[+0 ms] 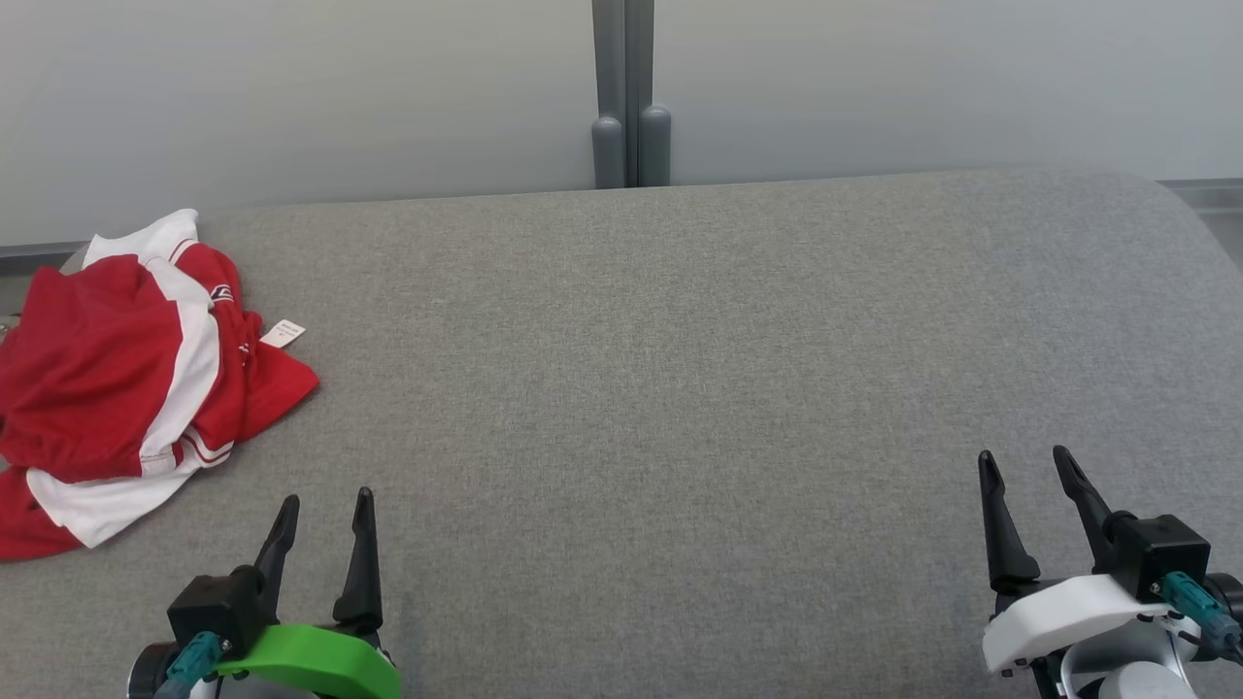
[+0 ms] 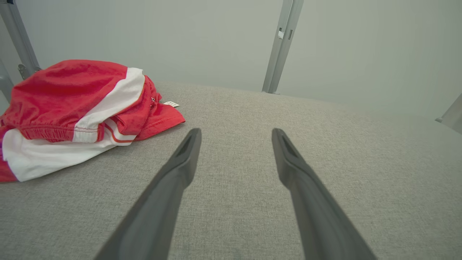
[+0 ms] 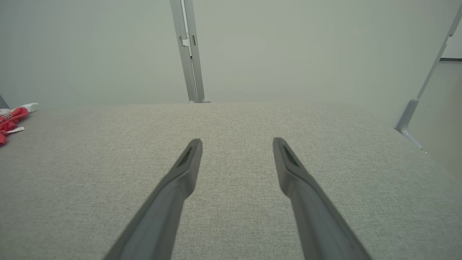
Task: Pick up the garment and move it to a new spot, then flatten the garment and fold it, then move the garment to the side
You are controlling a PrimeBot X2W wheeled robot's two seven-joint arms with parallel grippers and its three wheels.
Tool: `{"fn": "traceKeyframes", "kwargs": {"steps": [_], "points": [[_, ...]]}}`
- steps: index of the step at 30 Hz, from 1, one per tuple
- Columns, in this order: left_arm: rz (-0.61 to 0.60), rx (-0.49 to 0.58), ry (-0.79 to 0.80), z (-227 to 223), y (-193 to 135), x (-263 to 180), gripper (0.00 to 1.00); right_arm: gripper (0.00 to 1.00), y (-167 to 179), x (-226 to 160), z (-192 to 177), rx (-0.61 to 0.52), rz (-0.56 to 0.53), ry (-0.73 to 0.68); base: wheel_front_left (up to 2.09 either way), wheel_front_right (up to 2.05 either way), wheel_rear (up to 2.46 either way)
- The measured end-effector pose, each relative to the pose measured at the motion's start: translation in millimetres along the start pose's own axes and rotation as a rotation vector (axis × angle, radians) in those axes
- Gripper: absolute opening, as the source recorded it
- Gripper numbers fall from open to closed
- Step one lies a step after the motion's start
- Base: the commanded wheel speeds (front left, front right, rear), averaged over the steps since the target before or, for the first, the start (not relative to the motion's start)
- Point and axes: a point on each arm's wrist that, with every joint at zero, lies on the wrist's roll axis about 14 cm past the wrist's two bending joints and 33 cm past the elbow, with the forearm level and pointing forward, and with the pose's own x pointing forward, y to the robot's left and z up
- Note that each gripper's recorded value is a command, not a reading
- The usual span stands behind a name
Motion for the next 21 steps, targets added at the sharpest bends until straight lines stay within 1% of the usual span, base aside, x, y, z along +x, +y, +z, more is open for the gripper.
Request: {"fn": "traceKeyframes", "kwargs": {"steps": [12,17,21], "points": [[0.001,0.056,0.003,-3.5,3.7,-2.6,1.00,1.00,-0.5,-0.3,2.4,-0.057,0.006,-0.016,0.00,0.00,0.00],[0.006,0.067,0.008,-5.7,5.8,-4.1,1.00,1.00,1.2,-1.0,2.5,-0.083,0.014,-0.019,0.00,0.00,0.00],[0.009,0.064,0.012,-7.2,6.6,-4.7,1.00,1.00,1.7,-0.9,1.8,-0.084,0.016,-0.017,0.00,0.00,0.00]]}}
